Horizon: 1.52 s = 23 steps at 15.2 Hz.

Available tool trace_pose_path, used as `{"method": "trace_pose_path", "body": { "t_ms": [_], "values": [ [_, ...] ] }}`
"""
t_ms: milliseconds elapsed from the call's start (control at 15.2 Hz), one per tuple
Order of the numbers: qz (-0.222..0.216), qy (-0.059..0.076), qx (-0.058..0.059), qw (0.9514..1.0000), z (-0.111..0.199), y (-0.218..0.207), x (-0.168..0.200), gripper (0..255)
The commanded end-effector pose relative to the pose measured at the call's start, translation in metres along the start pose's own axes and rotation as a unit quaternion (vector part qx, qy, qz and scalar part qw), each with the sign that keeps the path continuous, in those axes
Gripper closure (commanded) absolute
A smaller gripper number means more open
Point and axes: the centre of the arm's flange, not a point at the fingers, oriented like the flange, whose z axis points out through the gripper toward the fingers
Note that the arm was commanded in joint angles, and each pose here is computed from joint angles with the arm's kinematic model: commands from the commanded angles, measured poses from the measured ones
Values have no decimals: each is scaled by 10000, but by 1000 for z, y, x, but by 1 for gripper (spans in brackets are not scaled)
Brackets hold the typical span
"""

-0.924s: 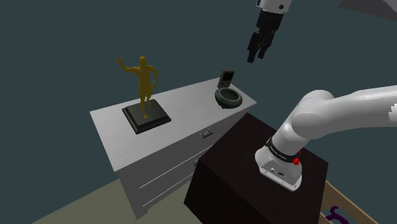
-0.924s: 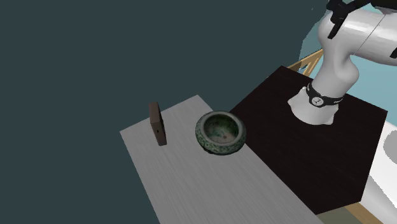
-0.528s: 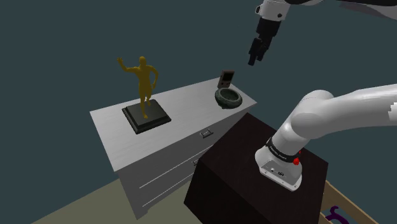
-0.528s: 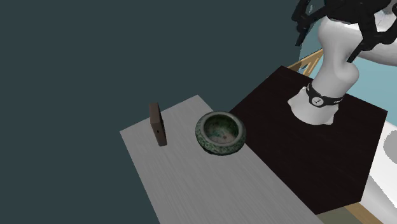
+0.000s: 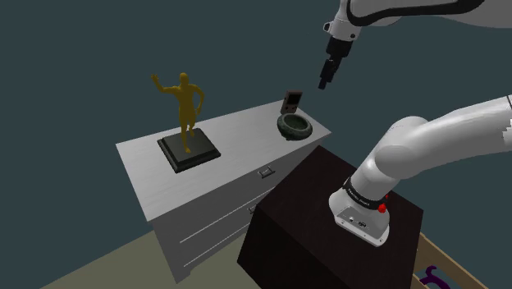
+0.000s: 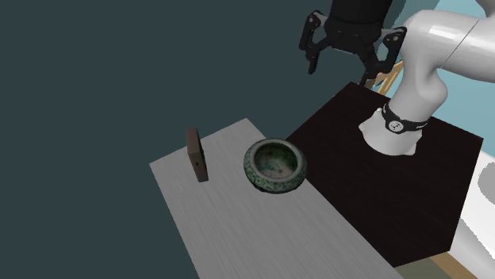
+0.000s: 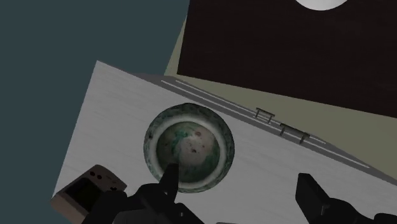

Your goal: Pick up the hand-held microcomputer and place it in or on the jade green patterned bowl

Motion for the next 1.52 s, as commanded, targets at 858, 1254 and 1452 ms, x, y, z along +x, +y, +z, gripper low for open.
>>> {"method": "trace_pose_path", "body": {
  "t_ms": [858,1254,1452],
  "values": [
    [-1152,131,-73,9932,89,164,63,0],
    [-1605,184,-98,9868,124,224,99,0],
    [-1830,210,-110,9828,141,253,120,0]
  ]
}}
